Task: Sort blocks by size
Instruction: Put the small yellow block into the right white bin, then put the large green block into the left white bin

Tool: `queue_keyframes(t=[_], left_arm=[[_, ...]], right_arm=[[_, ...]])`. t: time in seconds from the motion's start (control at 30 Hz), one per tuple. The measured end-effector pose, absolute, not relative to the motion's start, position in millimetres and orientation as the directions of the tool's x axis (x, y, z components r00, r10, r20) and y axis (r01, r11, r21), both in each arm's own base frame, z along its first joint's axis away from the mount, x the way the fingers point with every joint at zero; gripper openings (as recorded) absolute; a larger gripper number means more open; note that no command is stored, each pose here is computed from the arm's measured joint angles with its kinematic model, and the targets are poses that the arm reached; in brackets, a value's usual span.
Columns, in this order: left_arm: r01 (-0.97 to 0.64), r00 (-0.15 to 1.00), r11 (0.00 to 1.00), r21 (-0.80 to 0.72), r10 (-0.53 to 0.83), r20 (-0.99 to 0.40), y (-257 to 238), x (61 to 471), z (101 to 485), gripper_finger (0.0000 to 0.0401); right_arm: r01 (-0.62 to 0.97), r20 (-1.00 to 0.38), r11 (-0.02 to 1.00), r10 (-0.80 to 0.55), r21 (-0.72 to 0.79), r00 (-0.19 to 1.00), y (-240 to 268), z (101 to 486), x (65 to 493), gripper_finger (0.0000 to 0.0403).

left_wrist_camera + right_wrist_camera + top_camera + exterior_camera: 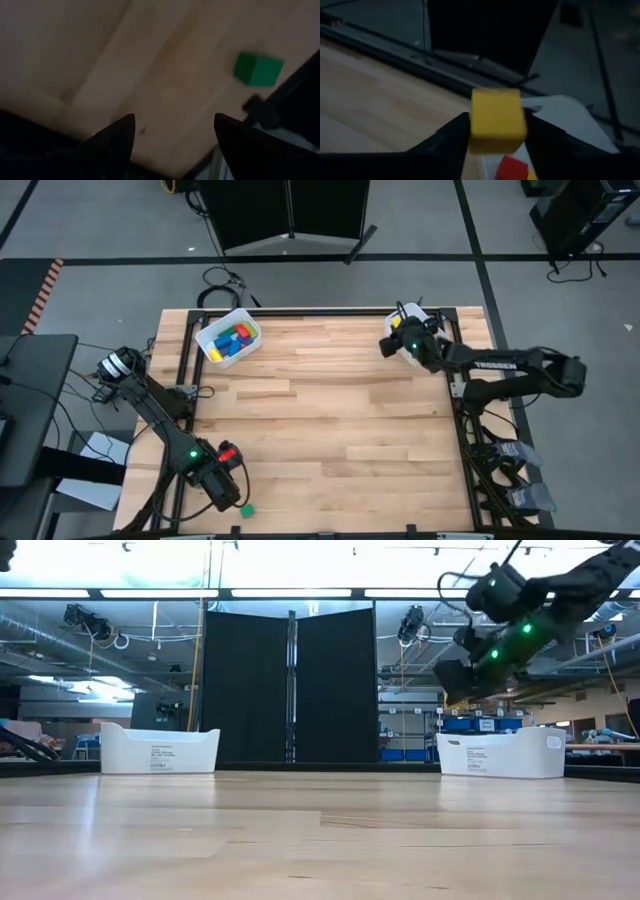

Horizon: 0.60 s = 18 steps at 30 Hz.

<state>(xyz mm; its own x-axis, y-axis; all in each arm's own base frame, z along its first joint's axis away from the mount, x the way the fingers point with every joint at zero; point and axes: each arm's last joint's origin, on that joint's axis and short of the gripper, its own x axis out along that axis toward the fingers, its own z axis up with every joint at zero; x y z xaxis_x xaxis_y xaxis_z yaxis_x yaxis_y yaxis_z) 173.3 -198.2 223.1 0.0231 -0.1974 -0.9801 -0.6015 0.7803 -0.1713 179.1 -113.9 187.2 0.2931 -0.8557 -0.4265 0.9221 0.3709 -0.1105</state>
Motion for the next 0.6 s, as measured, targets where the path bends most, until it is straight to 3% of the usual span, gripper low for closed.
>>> queue_keyframes(t=[0.27, 0.6], left_arm=[[-0.592, -0.098, 0.789, -0.165, -0.274, -0.957, -202, 166, 224, 0.028], [-0.589, -0.226, 0.793, -0.157, -0.348, -0.91, -205, 159, 225, 0.028]], right_arm=[[0.951, -0.468, 0.284, -0.862, -0.122, 0.197, -133, 177, 170, 0.0274], [0.931, -0.447, 0.357, -0.847, -0.072, 0.29, -125, 180, 181, 0.0284]])
